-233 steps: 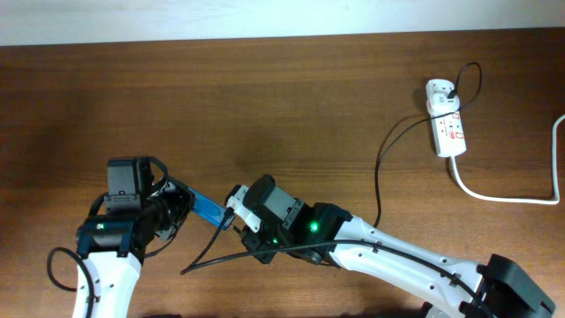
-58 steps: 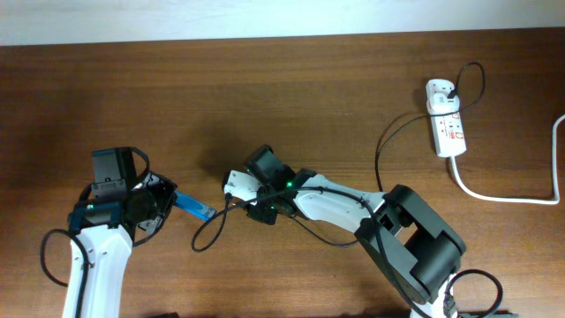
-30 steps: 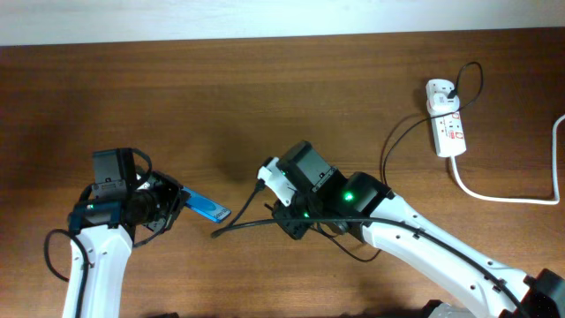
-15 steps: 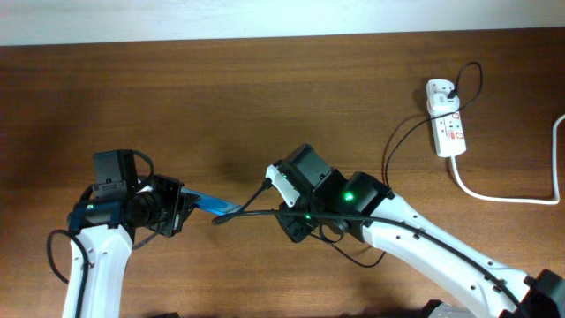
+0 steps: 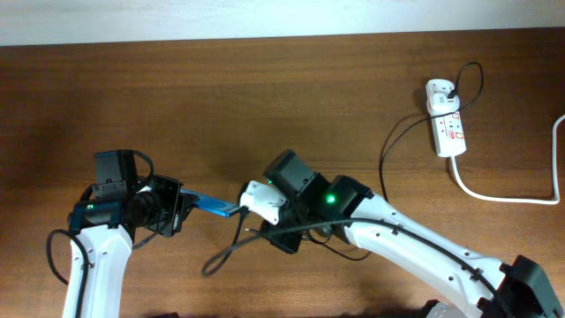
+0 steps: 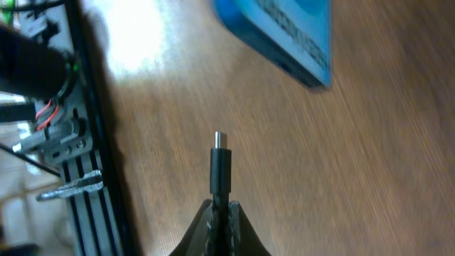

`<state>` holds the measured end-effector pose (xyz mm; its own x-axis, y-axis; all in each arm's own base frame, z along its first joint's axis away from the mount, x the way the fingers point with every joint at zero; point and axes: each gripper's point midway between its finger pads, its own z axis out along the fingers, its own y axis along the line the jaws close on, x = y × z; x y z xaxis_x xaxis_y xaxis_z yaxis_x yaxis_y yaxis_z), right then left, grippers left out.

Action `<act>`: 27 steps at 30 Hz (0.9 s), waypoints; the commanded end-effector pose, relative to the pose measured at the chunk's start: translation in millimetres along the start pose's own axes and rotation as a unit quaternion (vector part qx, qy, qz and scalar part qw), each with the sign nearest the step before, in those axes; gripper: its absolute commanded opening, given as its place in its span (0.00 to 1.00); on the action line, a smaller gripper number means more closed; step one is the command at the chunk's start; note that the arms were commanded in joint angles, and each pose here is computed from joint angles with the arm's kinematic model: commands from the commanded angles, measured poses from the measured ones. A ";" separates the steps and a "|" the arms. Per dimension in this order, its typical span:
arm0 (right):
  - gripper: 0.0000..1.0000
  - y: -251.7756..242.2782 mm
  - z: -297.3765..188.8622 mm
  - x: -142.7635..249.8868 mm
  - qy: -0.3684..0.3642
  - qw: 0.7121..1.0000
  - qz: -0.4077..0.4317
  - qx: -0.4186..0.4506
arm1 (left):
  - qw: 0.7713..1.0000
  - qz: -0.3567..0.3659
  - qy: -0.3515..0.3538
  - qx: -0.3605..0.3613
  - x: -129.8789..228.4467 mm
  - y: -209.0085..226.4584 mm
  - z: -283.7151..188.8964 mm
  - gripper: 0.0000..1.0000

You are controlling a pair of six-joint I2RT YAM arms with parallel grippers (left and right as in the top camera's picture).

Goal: Plug charger to phone and switch on socket

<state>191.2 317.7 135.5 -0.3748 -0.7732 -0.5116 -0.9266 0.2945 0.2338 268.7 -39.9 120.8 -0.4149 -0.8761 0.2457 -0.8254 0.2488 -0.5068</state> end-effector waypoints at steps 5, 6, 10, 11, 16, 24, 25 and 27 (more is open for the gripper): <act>0.04 -37.5 -0.3 -9.2 0.015 0.983 -0.091 0.156 | 1.000 0.017 -0.001 0.005 -0.2 -2.3 -1.9 0.00; 0.04 -38.7 -0.7 -10.2 0.013 0.983 -0.088 0.160 | 1.000 0.017 0.000 0.004 0.0 -1.9 -1.9 0.00; 0.04 -35.5 0.3 -19.7 -0.010 0.985 -0.079 0.150 | 1.000 0.016 0.001 0.003 0.4 -1.1 -1.9 0.00; 0.04 -29.7 1.9 -21.3 -0.016 0.988 -0.081 0.133 | 1.000 0.016 0.001 0.003 0.4 -1.1 -1.9 0.00; 0.04 -23.7 3.5 -21.3 -0.021 0.992 -0.055 0.116 | 1.000 0.016 0.001 0.003 0.4 -1.1 -1.9 0.00; 0.04 -18.0 4.8 -18.6 -0.017 0.993 -0.054 0.099 | 1.000 0.016 0.001 0.003 0.4 -1.1 -1.9 0.00; 0.04 -16.8 5.0 -19.1 -0.018 0.994 -0.055 0.095 | 1.000 0.016 0.000 0.003 0.3 -1.2 -1.9 0.00; 0.04 -14.6 5.4 -20.5 -0.022 0.994 -0.055 0.089 | 1.000 0.016 0.001 0.003 0.4 -1.1 -1.9 0.00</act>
<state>218.4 328.7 138.9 -0.2641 -0.7877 -0.5565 -0.9474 0.3200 -0.0033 267.9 -39.4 120.2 -0.4284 -0.8724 0.2352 -0.8199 0.2659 -0.5071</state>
